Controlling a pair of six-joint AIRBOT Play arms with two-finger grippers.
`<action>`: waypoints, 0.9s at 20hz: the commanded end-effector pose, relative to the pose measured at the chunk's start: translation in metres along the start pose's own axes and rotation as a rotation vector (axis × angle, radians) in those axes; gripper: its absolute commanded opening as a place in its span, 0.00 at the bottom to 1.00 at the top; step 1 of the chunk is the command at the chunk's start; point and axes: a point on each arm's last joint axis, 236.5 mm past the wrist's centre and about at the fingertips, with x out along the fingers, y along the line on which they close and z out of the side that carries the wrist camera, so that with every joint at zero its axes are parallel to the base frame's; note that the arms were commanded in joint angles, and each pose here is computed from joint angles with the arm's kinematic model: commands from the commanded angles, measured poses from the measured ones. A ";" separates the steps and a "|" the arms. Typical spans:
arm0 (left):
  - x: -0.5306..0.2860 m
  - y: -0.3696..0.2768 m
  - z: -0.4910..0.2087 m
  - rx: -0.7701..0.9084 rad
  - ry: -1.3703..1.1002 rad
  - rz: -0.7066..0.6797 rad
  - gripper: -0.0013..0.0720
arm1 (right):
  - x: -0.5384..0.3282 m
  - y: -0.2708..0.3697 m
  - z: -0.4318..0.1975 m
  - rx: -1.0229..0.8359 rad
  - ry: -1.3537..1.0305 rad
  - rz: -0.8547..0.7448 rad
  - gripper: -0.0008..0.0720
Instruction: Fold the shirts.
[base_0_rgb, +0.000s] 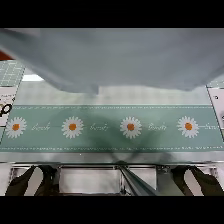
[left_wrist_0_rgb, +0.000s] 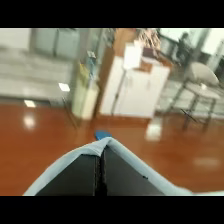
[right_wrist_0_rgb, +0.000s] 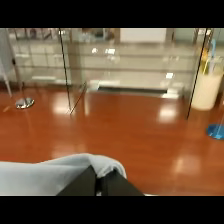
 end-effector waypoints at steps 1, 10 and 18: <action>-0.047 -0.049 0.033 0.181 -0.105 0.063 0.03 | -0.057 0.010 0.002 -0.048 -0.024 -0.092 0.05; -0.144 -0.046 0.025 0.233 -0.041 0.168 0.03 | -0.100 0.001 -0.030 -0.029 0.054 -0.218 0.05; 0.011 0.055 -0.154 -0.008 0.510 0.217 0.03 | 0.019 -0.001 -0.139 0.162 0.428 0.064 0.05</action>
